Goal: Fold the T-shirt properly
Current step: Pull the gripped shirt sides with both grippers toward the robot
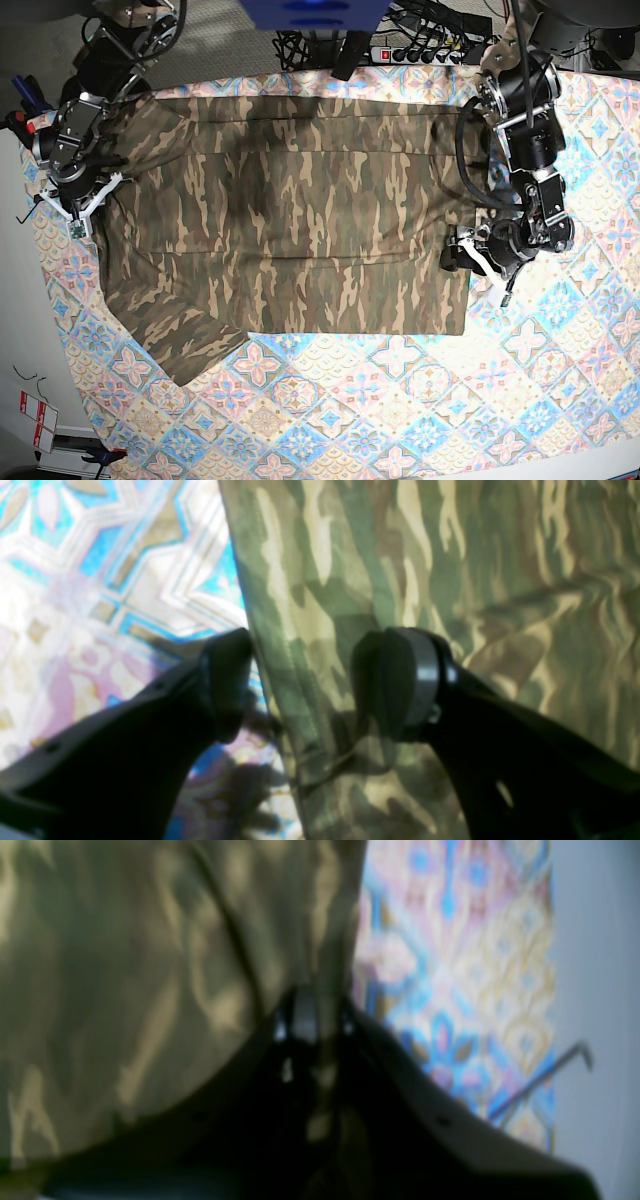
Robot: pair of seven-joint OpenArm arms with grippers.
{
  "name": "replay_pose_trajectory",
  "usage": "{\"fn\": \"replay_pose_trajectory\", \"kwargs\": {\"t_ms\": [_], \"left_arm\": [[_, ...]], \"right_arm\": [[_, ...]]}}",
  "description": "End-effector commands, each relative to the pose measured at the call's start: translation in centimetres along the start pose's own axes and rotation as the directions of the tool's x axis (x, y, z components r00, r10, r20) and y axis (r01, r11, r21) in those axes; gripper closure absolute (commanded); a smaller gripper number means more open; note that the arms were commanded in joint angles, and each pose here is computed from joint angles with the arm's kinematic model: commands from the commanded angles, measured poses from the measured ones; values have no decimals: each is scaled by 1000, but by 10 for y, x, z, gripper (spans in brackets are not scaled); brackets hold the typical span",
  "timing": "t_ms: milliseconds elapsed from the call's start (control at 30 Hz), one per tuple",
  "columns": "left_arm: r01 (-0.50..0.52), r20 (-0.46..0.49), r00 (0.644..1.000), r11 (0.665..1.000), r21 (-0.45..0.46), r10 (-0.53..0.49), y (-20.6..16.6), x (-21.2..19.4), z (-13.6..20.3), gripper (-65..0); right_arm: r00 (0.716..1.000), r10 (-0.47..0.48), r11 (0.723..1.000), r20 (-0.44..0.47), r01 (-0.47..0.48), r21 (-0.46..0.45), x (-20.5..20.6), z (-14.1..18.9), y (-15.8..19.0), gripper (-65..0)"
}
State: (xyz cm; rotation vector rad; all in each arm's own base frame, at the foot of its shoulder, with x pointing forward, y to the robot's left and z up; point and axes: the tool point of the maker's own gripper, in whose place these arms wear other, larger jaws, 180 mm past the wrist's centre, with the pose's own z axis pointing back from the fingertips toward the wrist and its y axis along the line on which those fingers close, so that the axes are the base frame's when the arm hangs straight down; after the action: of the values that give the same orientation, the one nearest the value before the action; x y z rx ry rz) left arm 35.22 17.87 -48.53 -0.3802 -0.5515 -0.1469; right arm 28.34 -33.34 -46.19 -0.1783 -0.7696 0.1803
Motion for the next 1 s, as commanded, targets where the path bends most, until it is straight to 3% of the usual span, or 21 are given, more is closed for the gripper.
{"fn": "replay_pose_trajectory", "kwargs": {"t_ms": [0,267,433,633,700,800,967], "left_arm": [[37,-114,993,999,-1,-37,-6,-22,-5,-392],[71,-172,981,989,-128,-93,-47,-37,-17,-209],[101,-209,969,983,-151,-131,-56,-51,-20,-91],[106,-199,972,988,-113,-127,-35,-45,-10,-79],[114,-162,979,989,-93,-128,-30,-33,-4,-78],[162,-141,977,987,-20,-163,-6,-16,20,-78],[267,-108,959,962,50,-260,-1,11,47,-78]], "right_arm": [[996,-7,999,93,10,-33,34,1,-15,-28],[998,-11,999,64,13,-31,31,-1,-15,-29],[998,-11,999,62,13,-31,31,-1,-15,-28],[996,-19,999,84,22,-30,34,0,-14,-20],[988,-36,999,149,42,-32,48,2,-14,-16],[963,-59,996,261,73,-43,74,12,-20,-15],[961,-54,997,271,69,-45,79,13,-20,-15]]}}
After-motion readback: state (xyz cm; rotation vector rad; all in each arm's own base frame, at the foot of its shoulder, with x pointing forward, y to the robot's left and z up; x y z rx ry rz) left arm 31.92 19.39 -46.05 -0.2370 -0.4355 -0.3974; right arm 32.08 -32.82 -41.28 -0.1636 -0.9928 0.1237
